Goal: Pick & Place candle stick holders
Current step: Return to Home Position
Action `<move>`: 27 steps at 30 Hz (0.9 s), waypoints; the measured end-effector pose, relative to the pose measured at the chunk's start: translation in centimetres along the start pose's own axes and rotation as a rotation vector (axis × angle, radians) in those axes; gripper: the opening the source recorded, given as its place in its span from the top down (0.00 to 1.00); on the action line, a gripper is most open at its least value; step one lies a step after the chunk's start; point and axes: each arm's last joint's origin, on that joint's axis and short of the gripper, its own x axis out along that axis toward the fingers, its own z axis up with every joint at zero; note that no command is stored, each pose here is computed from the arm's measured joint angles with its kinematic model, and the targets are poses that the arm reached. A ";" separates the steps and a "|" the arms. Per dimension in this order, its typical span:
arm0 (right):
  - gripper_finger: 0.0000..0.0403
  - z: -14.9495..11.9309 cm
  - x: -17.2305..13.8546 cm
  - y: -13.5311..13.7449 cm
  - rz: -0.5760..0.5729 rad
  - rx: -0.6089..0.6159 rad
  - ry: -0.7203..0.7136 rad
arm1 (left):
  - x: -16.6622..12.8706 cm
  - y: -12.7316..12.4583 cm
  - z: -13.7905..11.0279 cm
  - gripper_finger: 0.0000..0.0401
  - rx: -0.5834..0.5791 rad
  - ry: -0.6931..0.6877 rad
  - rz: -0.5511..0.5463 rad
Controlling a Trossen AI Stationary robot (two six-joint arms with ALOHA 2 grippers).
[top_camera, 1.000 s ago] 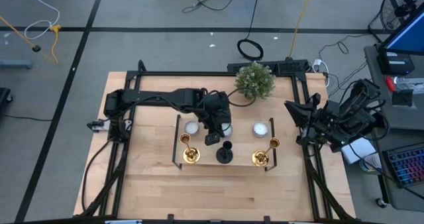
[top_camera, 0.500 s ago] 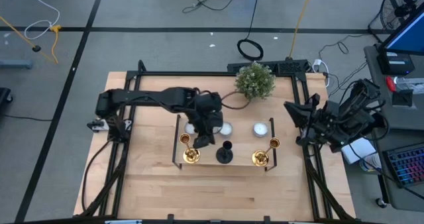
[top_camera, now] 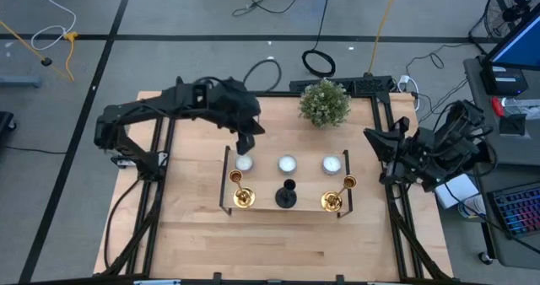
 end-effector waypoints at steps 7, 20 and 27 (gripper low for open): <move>1.00 0.3 -0.5 -0.7 0.208 -0.012 -0.002 | -2.5 -0.2 -0.3 1.00 -0.018 -0.034 -0.003; 1.00 1.3 -1.7 -2.7 0.477 0.033 0.004 | -2.9 -2.2 -2.2 1.00 0.017 0.123 -0.035; 1.00 0.5 -1.7 -2.7 0.479 -0.020 0.059 | -2.8 -4.9 -2.1 1.00 0.087 0.046 -0.057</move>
